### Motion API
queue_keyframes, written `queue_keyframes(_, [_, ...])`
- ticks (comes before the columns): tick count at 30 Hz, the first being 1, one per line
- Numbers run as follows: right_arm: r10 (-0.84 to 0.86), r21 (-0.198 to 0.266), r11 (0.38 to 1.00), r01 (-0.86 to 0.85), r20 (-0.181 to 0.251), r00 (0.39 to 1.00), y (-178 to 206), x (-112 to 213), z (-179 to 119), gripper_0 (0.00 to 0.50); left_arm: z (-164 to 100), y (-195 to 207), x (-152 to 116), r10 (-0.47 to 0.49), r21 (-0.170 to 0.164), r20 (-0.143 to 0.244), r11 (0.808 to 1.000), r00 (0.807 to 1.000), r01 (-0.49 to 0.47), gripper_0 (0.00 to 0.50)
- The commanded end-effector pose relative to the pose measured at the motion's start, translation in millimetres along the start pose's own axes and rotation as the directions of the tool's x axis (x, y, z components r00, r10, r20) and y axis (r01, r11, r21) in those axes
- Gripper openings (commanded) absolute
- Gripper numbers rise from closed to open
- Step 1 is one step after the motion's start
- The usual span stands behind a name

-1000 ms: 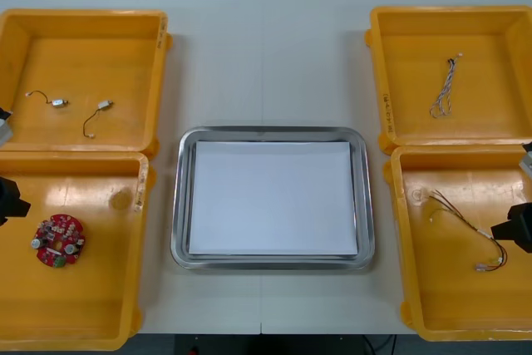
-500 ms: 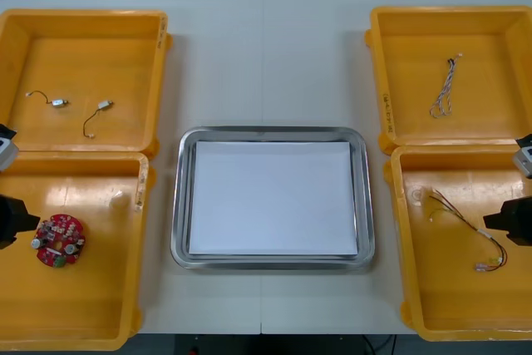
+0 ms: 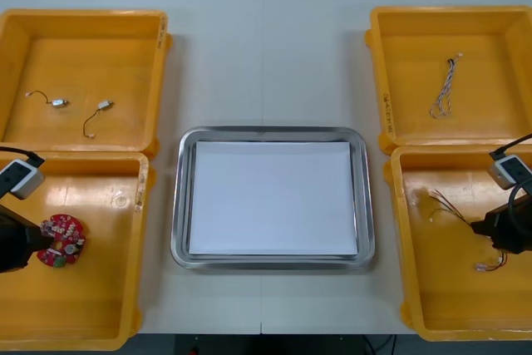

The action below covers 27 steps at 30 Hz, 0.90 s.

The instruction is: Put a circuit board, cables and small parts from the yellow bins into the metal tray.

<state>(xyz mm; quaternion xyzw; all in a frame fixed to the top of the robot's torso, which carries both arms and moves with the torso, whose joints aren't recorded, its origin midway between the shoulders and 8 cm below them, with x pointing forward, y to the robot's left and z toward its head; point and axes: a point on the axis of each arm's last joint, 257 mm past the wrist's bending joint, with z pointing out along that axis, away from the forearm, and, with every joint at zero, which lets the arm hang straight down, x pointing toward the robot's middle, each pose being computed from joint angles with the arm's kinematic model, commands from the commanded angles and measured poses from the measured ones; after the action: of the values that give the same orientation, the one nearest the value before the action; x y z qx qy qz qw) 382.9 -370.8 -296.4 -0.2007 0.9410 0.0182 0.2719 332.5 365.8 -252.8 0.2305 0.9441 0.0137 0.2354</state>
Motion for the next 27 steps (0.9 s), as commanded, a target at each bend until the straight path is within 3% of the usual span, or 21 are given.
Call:
queue_keyframes(1, [-0.076,0.03,0.997,0.078,-0.045,0.996,-6.7,14.2,0.1,0.5,-0.6,1.4,13.9,0.1,-0.029,-0.034,0.995,0.994,-0.101,0.5])
queue_keyframes(9, [-0.137,0.058,0.988,0.14,-0.046,0.989,-10.5,15.7,5.1,0.5,15.2,3.1,23.6,0.142,-0.078,-0.06,0.986,0.988,-0.147,0.5])
queue_keyframes(17, [-0.215,0.126,0.967,0.22,-0.055,0.975,-17.7,19.9,15.9,0.5,28.0,-6.4,30.6,0.151,-0.062,-0.059,0.986,0.987,-0.154,0.5])
queue_keyframes(27, [-0.19,0.106,0.975,0.195,-0.059,0.98,-10.5,25.6,19.2,0.5,39.2,-15.5,40.3,0.159,-0.061,-0.048,0.985,0.986,-0.162,0.5])
